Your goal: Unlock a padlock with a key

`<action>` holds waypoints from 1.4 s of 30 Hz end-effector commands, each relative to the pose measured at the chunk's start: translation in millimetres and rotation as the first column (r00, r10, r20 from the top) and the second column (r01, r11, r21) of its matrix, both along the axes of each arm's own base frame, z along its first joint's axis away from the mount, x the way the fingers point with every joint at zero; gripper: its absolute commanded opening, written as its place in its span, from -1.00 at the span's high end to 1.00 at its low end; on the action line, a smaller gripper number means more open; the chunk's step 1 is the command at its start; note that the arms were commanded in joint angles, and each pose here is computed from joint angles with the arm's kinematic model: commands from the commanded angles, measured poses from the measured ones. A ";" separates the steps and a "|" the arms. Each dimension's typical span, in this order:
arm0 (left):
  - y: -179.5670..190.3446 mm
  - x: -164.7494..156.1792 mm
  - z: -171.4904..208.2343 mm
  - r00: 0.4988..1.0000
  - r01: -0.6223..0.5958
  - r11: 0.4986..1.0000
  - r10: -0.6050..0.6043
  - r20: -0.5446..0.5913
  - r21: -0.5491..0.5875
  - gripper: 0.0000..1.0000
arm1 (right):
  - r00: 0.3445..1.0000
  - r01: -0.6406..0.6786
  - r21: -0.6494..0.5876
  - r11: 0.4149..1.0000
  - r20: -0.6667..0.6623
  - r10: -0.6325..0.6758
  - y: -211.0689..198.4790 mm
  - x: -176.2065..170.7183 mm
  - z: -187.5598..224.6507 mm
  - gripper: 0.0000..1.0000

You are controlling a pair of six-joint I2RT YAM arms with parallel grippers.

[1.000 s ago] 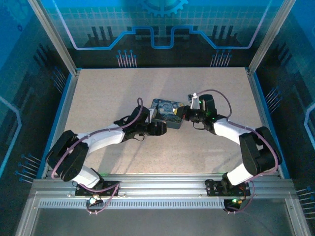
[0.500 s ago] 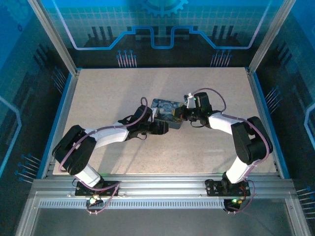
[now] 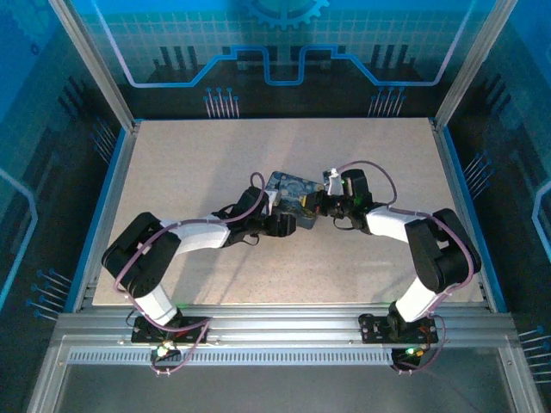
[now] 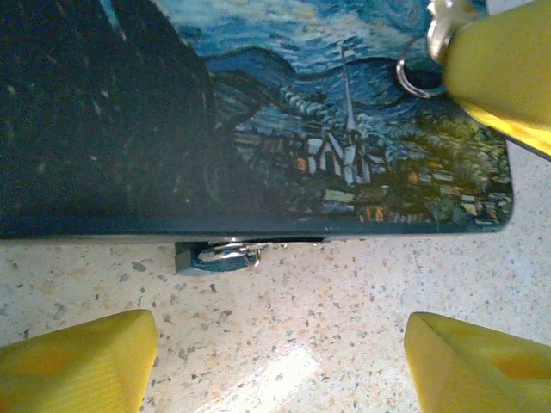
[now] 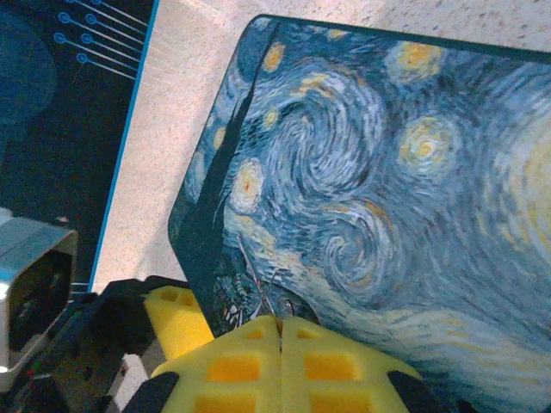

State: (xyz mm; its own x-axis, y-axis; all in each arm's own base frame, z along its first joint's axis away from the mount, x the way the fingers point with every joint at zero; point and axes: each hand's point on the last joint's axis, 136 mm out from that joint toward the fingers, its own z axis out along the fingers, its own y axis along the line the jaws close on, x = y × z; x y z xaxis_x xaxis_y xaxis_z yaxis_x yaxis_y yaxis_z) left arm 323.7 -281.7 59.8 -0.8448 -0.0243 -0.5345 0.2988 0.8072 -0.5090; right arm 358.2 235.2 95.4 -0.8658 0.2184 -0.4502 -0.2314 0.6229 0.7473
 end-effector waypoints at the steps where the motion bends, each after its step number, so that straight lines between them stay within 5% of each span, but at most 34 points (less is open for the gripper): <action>1: 2.9 5.7 -5.8 1.000 -0.005 1.000 0.005 0.027 0.012 -0.48 | 0.983 -0.007 -0.071 0.997 -0.181 -0.006 -3.5 -33.9 -46.8 0.98; 29: -5.1 20.3 -33.2 0.995 0.027 0.999 -0.029 0.093 0.020 -0.27 | 0.984 -0.006 -0.083 0.997 -0.177 -0.009 -4.4 -32.5 -44.9 0.98; 42: -14.7 20.5 -24.1 0.997 0.006 0.997 -0.001 0.073 -0.071 -0.03 | 0.984 -0.004 -0.077 0.997 -0.177 -0.010 -3.5 -32.6 -43.8 0.97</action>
